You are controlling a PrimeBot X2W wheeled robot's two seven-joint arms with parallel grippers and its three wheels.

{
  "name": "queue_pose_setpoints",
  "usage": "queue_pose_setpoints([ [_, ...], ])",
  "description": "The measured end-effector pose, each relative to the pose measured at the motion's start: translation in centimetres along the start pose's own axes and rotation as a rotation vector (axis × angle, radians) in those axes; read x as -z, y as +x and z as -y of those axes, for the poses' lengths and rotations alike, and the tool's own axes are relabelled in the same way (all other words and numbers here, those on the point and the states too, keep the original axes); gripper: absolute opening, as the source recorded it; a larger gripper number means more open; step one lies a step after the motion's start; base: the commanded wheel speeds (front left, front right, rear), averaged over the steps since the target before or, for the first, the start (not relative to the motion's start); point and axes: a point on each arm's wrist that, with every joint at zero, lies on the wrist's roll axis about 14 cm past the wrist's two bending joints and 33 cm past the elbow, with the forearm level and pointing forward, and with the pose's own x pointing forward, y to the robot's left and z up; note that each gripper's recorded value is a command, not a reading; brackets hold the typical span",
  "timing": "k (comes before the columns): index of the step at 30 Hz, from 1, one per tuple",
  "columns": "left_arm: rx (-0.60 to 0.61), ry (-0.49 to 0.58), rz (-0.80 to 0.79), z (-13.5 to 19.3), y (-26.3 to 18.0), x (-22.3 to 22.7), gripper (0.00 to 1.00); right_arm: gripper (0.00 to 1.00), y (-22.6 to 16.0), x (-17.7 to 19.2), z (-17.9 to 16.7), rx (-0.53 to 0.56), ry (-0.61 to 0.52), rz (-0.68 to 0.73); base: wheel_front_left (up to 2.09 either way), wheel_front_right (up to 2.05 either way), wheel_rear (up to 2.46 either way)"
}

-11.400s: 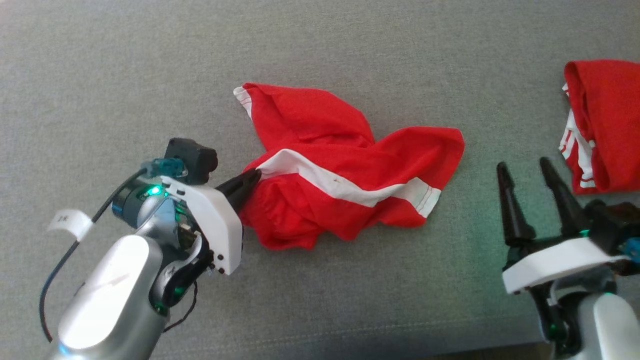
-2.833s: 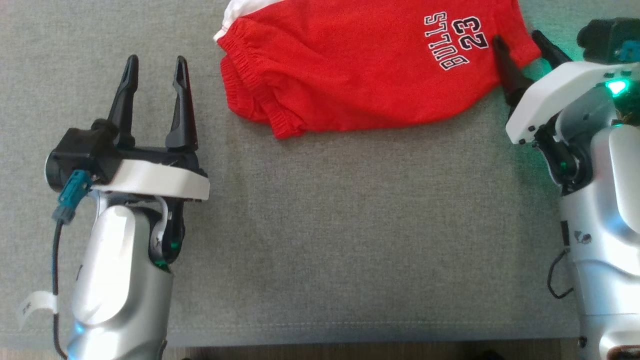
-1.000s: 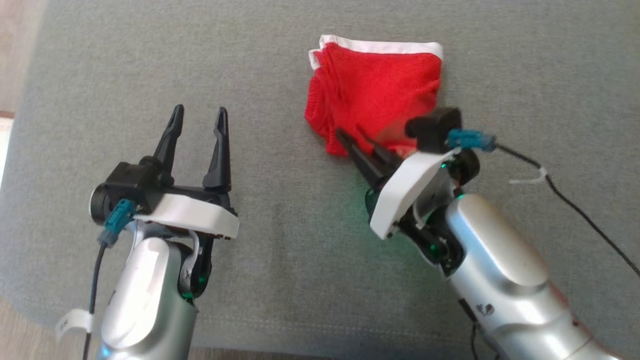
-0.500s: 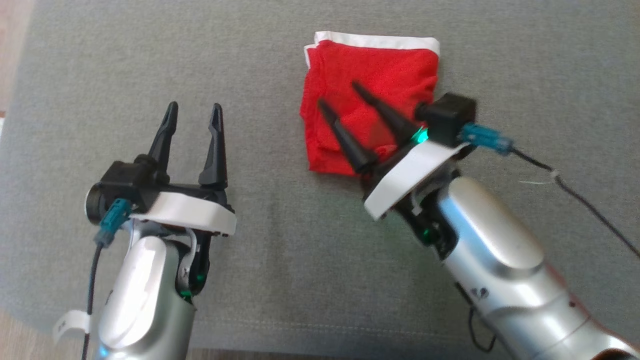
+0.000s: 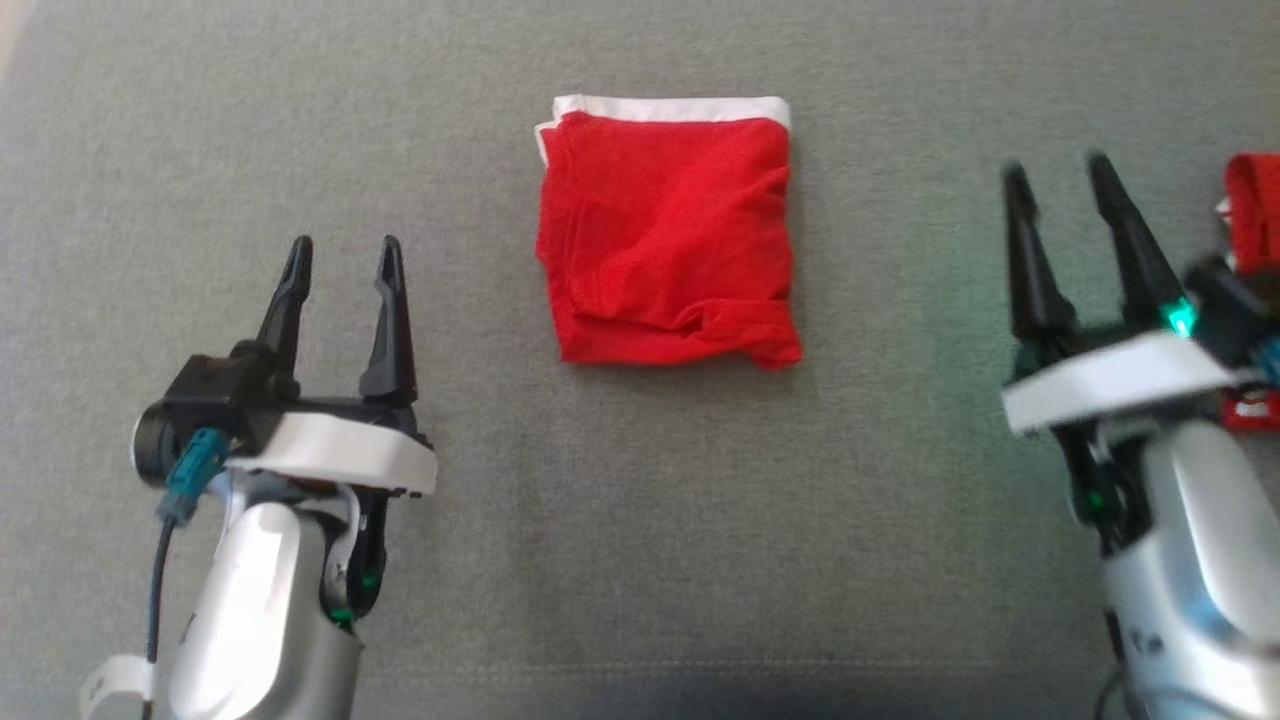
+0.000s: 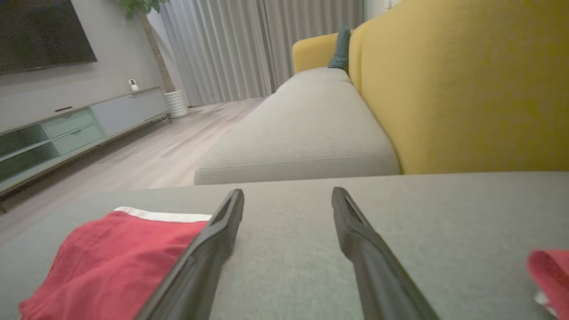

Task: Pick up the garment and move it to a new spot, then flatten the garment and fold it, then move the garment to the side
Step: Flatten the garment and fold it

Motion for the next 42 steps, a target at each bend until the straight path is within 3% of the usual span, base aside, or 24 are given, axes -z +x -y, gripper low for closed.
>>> queue_pose_setpoints([
  [4,0.02,0.007,0.012,0.6,-0.1,-0.5,1.0,1.0,-2.3,-0.6,1.5,0.066,0.004,0.007,0.0,0.0,0.0],
  [27,0.016,0.045,-0.016,0.7,-6.3,-1.1,1.0,1.0,-11.3,-2.4,1.3,0.153,-0.027,-0.014,0.0,0.0,0.0],
  [42,-0.004,0.048,-0.012,0.2,-7.3,-1.6,1.0,1.0,-12.3,-2.8,0.7,0.148,-0.029,-0.021,0.0,0.0,0.0],
])
